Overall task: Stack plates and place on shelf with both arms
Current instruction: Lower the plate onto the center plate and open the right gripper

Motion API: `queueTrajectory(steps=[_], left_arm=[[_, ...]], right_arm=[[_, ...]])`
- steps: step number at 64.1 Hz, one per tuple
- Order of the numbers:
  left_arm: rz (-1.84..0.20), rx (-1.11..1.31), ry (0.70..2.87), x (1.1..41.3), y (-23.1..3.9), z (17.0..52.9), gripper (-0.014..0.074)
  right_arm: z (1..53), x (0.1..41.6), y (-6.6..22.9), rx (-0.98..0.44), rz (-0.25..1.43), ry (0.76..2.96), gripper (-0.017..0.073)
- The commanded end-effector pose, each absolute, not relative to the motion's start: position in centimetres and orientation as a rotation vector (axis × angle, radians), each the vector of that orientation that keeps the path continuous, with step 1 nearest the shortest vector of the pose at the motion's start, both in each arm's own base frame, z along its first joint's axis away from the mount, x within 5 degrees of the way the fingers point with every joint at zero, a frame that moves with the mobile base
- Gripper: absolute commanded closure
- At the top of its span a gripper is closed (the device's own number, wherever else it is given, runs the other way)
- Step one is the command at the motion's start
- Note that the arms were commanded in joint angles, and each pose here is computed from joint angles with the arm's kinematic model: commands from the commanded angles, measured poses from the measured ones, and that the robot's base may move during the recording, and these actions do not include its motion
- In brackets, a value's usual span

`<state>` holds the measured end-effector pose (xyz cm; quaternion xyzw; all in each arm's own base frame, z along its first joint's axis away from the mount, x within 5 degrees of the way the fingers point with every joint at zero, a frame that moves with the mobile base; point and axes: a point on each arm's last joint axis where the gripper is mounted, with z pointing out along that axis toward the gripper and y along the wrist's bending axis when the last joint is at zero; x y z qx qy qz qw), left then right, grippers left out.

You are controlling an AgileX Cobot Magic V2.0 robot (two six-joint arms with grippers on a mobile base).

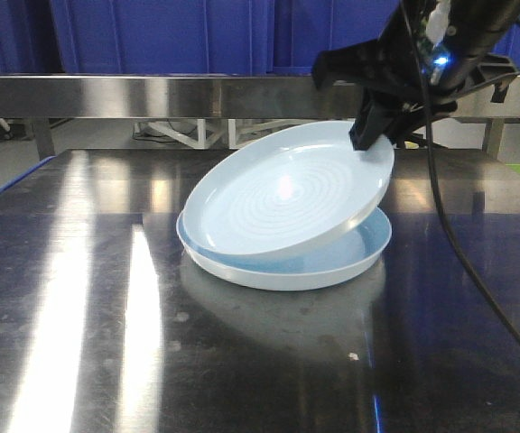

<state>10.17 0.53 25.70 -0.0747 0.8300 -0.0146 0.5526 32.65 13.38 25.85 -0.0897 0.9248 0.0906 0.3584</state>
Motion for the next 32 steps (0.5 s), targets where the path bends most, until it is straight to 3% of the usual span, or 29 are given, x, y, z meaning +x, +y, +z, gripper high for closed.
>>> queueTrajectory(steps=[1, 4, 10, 15, 32], left_arm=[[-0.062, -0.170, 1.858, 10.5, 0.4, 27.3, 0.0510], [-0.062, -0.170, 1.858, 10.5, 0.4, 27.3, 0.0510], [-0.062, -0.170, 1.858, 10.5, 0.4, 27.3, 0.0510], [-0.062, -0.170, 1.858, 10.5, 0.4, 27.3, 0.0510], [-0.061, -0.170, 1.859, 10.5, 0.4, 27.2, 0.0510]], right_arm=[[28.6, 32.9, 13.6, -0.236, 0.269, 2.259, 0.0452], [28.3, 33.0, 13.6, -0.237, 0.265, 2.271, 0.0370], [27.8, 33.0, 13.6, -0.239, 0.253, 2.304, 0.0110], [27.2, 33.0, 13.6, -0.242, 0.241, 2.339, -0.0011], [24.7, 33.5, 13.7, -0.252, 0.202, 2.450, 0.0063]])
